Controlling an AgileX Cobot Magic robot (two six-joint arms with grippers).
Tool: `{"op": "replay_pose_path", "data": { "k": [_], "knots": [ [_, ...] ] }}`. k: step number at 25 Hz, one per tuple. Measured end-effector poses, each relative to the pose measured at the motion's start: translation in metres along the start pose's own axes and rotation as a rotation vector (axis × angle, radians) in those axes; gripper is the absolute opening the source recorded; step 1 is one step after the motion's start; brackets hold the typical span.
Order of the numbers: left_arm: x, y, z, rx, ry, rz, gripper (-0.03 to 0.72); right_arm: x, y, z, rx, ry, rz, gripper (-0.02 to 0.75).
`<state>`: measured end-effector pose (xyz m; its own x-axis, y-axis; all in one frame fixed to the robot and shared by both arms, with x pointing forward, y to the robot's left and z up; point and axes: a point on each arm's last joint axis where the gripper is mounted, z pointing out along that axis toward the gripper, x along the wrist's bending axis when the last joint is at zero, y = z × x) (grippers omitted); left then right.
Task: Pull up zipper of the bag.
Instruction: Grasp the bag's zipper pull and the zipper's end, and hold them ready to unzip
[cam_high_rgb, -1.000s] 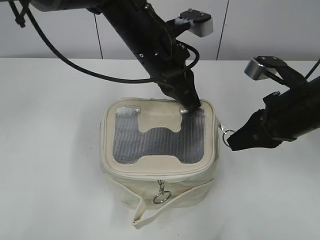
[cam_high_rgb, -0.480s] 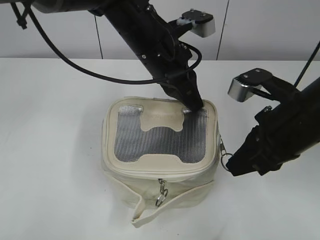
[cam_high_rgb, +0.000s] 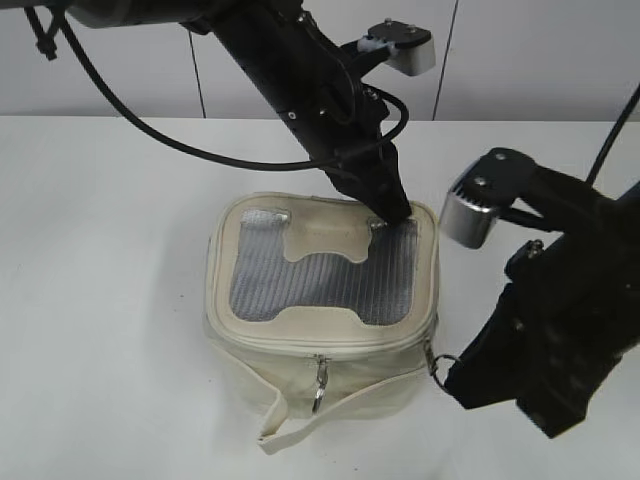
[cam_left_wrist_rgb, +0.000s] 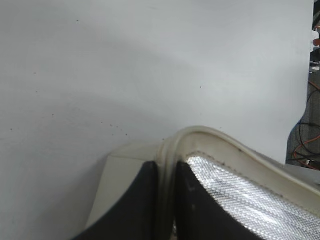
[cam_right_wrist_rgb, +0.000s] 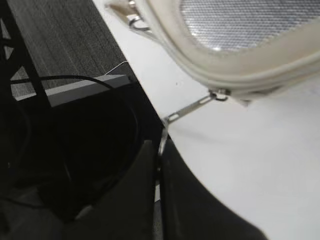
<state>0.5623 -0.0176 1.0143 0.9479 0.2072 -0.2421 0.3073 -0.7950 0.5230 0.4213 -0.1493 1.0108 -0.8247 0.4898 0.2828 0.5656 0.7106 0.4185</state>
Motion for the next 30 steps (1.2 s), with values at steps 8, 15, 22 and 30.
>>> {"op": "replay_pose_path", "data": {
  "k": [8, 15, 22, 30],
  "knots": [
    [0.000, 0.000, 0.000, 0.001, -0.003, -0.010, 0.071, 0.037, 0.016, 0.031, -0.010, 0.041, -0.126, 0.008],
    [-0.001, -0.001, 0.000, 0.010, -0.015, -0.011, 0.071, 0.055, 0.046, 0.064, -0.012, 0.086, -0.199, 0.008],
    [-0.002, -0.002, 0.000, 0.019, -0.026, -0.012, 0.070, 0.059, 0.059, 0.064, -0.035, 0.096, -0.219, 0.008],
    [0.000, 0.000, 0.000, -0.006, 0.003, -0.045, 0.076, 0.065, 0.057, 0.064, 0.009, 0.112, -0.080, 0.275]
  ]
}}
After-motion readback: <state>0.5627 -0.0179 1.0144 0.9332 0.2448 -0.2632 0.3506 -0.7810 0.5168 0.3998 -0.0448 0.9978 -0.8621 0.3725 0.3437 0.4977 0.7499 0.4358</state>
